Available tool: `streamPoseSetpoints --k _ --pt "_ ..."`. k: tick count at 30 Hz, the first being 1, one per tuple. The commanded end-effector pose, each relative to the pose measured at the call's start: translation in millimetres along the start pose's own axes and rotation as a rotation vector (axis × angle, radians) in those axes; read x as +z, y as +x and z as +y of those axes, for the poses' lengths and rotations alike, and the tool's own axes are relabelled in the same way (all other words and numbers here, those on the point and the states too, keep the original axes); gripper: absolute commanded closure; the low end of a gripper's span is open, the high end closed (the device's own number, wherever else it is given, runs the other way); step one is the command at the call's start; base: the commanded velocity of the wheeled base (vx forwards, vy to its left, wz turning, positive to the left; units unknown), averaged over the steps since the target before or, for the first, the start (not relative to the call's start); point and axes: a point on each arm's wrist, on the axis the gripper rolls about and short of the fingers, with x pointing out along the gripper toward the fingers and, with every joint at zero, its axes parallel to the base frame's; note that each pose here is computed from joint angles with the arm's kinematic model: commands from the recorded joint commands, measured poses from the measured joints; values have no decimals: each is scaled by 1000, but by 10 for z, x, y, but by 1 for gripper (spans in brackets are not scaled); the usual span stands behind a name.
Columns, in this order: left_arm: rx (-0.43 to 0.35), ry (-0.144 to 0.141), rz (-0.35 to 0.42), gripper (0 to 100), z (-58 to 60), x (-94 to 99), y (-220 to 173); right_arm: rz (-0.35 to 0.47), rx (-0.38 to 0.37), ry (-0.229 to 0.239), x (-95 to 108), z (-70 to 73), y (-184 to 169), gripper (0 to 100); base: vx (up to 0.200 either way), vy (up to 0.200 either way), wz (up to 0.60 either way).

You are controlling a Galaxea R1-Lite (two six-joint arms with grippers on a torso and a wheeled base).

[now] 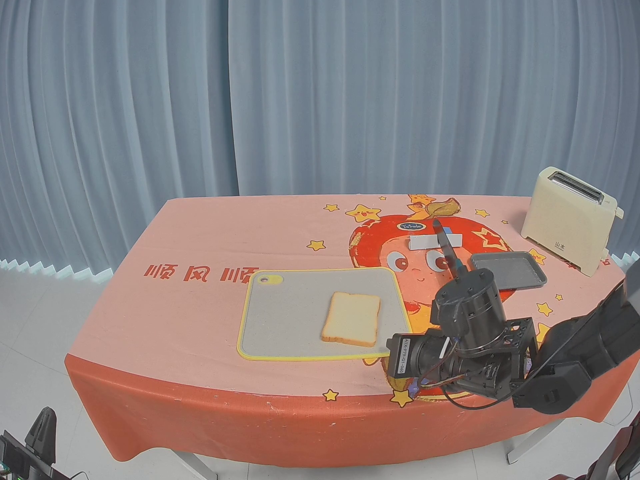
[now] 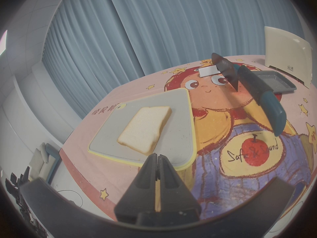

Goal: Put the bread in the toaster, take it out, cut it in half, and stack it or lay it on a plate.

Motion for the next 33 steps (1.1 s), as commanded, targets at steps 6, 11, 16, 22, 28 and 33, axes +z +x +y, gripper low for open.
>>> streamPoseSetpoints --k 6,11,16,22,28,33 --pt "1 0 14 100 0 -50 10 10 -11 2 -4 10 128 100 0 0 0" --pt "0 0 14 100 0 -50 10 3 -5 3 21 51 184 100 0 0 0" --pt "0 0 14 100 0 -50 10 8 -8 2 16 80 290 100 0 0 0" --pt "0 0 14 100 0 -50 10 7 -1 -1 18 125 343 100 0 0 0" --pt "1 0 14 100 0 -50 10 -13 16 4 75 195 392 100 0 0 0" --pt "0 0 14 100 0 -50 10 -15 25 5 75 242 448 100 0 0 0"
